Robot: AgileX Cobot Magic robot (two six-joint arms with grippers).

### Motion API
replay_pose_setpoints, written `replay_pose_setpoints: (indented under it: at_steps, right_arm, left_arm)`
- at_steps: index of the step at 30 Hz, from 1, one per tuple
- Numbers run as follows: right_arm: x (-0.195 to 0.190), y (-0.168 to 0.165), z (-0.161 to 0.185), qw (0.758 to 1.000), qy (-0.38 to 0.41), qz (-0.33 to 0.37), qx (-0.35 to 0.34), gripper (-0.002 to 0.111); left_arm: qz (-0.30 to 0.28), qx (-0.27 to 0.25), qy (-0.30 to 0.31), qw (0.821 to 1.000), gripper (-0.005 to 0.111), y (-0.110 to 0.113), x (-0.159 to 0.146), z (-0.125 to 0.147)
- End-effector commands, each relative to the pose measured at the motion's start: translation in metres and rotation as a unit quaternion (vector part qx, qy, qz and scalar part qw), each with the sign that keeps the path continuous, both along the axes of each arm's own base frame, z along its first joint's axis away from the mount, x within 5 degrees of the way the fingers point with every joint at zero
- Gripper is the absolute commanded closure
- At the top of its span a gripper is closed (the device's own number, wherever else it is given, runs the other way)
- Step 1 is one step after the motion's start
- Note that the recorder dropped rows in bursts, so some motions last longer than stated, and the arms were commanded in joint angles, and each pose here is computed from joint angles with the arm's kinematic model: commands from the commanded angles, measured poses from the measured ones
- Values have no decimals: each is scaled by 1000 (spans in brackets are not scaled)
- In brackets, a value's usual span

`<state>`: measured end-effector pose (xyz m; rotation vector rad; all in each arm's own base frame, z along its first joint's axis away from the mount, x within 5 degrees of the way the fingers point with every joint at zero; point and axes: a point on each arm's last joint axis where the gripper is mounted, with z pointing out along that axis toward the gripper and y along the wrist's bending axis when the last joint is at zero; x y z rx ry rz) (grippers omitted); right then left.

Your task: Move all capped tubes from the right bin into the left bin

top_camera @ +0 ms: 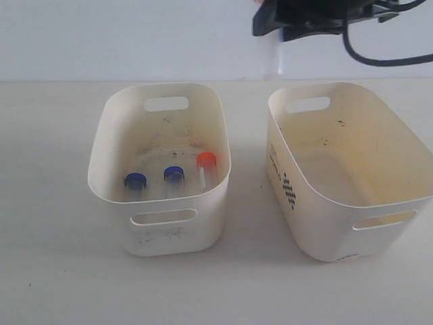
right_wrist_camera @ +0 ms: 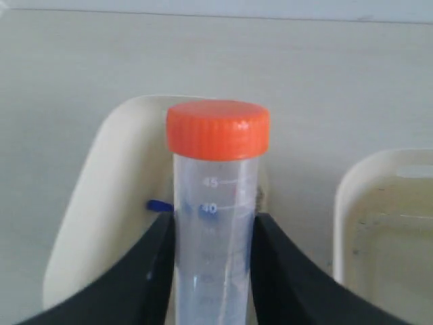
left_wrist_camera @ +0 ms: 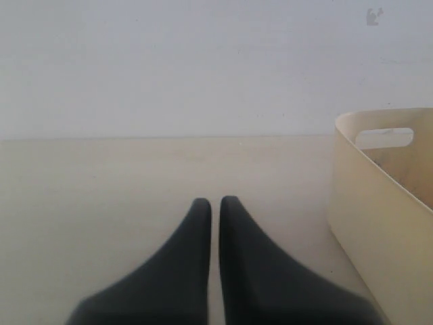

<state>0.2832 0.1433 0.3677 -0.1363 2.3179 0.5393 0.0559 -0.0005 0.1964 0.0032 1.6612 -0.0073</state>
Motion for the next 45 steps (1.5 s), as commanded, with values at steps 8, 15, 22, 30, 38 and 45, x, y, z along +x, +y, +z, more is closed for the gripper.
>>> replay_pose_setpoints:
  at_steps: [8,15,22,30,38,45]
  right_arm:
    - [9,80,-52,997,21,79,7,108]
    - [21,90,-82,995,54,78,-5,95]
    - [25,92,-88,995,47,82,-11,19]
    - [21,88,-77,996,32,85,-13,55]
    - [-6,63,-24,994,-36,99,-41,108]
    - [-37,41,-3,993,-30,104,-44,108]
  left_arm:
    - [-3,-4,-3,1000,103,0,0,1]
    - [-3,-4,-3,1000,103,0,0,1]
    - [-3,-4,-3,1000,103,0,0,1]
    - [-3,-4,-3,1000,103,0,0,1]
    - [-3,-4,-3,1000,103,0,0,1]
    - [-3,-4,-3,1000,103,0,0,1]
